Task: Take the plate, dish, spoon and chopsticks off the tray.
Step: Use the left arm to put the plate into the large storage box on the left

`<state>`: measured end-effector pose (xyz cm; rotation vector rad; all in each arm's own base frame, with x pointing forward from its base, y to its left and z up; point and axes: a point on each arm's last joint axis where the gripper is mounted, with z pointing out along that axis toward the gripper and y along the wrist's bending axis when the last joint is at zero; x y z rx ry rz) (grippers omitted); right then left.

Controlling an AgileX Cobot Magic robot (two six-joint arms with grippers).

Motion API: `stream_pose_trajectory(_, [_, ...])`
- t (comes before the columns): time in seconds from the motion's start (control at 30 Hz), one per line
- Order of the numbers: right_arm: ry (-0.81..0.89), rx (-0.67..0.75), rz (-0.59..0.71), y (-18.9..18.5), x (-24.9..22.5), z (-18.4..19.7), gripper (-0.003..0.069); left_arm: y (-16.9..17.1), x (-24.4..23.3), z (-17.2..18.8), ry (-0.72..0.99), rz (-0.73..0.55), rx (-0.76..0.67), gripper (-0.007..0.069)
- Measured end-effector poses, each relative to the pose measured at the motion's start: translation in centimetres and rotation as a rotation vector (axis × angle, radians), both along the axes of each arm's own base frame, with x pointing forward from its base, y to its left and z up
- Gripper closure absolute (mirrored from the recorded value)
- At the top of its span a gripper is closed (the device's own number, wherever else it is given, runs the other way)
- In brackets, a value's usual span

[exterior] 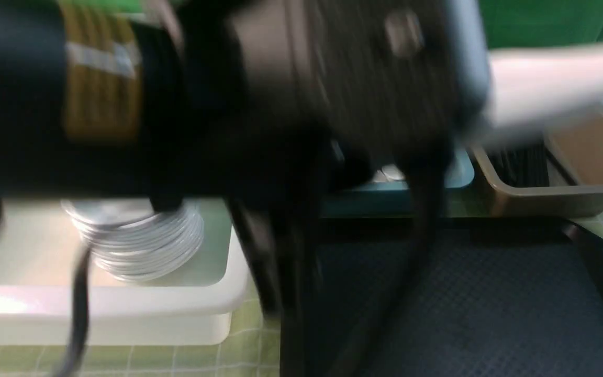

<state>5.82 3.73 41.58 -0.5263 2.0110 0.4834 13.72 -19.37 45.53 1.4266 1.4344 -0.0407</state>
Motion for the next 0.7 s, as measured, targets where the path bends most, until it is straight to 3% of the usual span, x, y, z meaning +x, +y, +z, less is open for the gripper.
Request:
stream_pose_trajectory(0.2, [-0.067,-0.033,0.061,2.8,1.4,0.9,0.0635,5.2,8.0,-0.7,-0.026,0.4,0.082,0.0592])
stream_pose_trajectory(0.37, [-0.055,-0.104,0.082,3.8,1.9,0.4,0.0635,9.6,15.5,-5.1,0.09,0.658,0.199,0.0592])
stream_pose_trajectory(0.7, [-0.014,-0.157,0.083,3.6,1.8,-0.1,0.0634,12.0,22.6,-12.5,0.154,0.761,0.425,0.0592])
